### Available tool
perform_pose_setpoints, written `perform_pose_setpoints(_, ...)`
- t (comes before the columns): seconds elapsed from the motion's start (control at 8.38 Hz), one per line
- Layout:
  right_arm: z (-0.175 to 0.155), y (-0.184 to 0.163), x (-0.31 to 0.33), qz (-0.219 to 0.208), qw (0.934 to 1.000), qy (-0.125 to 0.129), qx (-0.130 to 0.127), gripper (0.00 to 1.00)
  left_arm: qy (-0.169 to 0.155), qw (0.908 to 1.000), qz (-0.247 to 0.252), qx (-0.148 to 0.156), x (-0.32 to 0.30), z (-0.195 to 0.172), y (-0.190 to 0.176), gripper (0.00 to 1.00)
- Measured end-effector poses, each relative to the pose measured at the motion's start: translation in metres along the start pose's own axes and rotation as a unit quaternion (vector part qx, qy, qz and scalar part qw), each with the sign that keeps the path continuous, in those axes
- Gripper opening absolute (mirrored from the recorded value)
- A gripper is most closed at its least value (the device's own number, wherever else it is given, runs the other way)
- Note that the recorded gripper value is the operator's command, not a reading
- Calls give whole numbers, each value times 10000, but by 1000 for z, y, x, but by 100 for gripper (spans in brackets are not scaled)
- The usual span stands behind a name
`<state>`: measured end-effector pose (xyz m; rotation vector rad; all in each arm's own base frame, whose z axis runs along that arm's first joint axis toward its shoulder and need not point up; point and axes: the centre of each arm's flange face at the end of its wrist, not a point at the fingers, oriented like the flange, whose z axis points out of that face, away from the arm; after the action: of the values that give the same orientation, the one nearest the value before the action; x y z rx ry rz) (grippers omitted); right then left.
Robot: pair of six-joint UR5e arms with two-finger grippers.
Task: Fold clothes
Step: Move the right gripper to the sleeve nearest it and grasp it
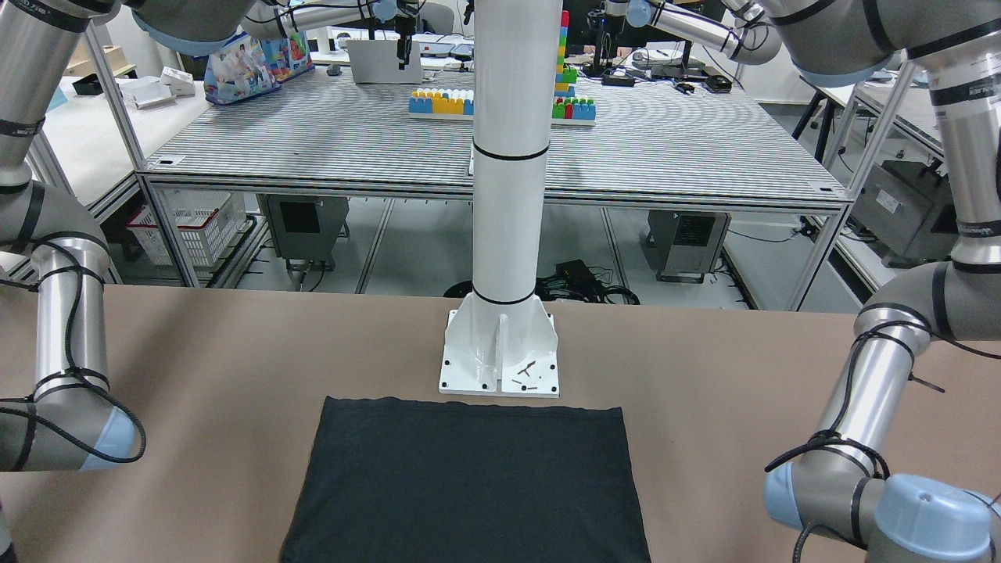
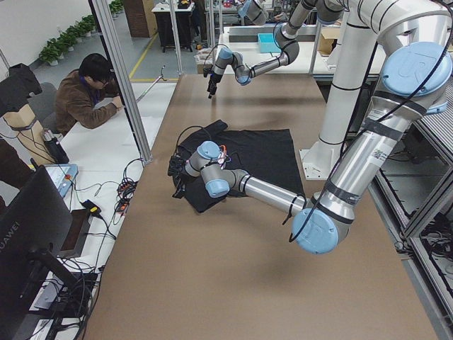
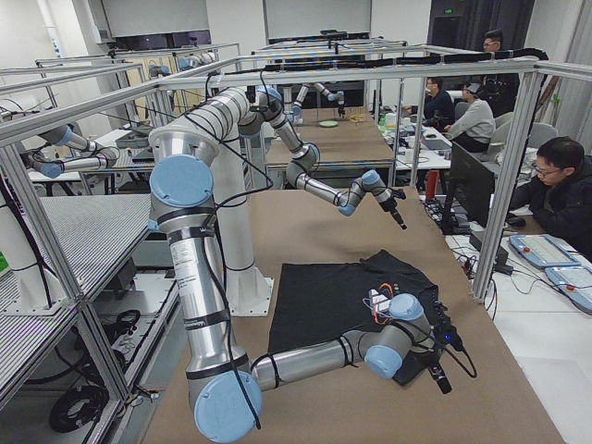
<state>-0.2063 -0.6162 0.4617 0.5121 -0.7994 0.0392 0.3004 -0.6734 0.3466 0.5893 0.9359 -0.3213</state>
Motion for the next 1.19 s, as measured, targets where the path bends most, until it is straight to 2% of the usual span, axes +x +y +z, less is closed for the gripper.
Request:
perform_pose_setpoints(0.24, 22, 25, -44, 200, 9995, -253, 15, 94, 34, 9999, -116, -30, 7, 4, 5, 100)
perform_pose_setpoints(0.48, 50, 50, -67, 176, 9997, -107, 154, 94, 33, 9996, -285, -7, 12, 6, 10, 100)
perform_pose_setpoints(0.72, 82, 70, -55, 104, 9995, -121, 286, 94, 32, 9994, -338, 26, 16, 7, 12, 100)
perform_pose_setpoints(1.19, 94, 76, -61, 302, 9983, -317, 397, 93, 61, 9994, -349, 42, 22, 5, 12, 100)
